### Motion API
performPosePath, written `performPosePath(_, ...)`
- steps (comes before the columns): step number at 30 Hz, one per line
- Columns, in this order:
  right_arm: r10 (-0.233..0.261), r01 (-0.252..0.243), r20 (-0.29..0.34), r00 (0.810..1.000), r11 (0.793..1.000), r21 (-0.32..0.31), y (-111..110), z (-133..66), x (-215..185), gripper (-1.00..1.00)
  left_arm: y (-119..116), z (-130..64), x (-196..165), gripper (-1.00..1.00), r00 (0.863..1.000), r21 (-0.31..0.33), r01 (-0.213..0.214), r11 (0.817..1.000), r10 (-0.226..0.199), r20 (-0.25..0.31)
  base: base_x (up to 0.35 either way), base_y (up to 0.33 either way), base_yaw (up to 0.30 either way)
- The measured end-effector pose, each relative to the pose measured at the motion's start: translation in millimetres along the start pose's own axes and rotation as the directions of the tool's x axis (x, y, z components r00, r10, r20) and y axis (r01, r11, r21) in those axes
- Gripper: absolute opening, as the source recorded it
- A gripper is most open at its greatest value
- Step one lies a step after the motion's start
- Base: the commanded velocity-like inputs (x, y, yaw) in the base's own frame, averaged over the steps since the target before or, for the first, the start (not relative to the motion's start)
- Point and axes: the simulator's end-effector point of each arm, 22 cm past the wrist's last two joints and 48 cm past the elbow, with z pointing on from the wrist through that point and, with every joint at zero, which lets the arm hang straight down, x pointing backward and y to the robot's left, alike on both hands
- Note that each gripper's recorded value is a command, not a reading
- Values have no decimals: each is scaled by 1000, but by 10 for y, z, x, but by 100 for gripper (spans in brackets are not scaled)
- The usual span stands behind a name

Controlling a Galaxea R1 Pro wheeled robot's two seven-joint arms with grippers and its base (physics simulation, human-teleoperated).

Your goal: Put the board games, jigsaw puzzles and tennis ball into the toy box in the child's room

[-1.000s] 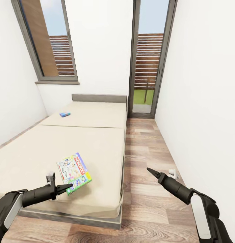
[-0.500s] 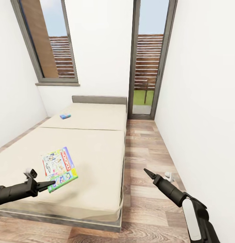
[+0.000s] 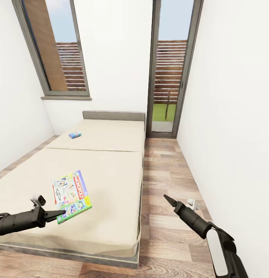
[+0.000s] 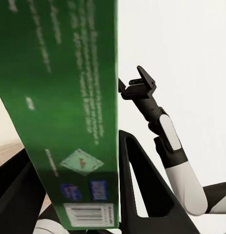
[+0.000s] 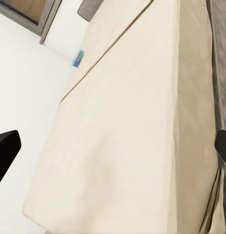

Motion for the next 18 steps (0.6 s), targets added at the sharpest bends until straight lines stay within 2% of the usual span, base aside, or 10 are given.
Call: performPosePath(18, -7, 6, -28, 1000, 1000, -28, 432, 55, -100, 100, -325, -48, -171, -100, 1000, -2, 0, 1000, 0, -1, 0, 0, 0)
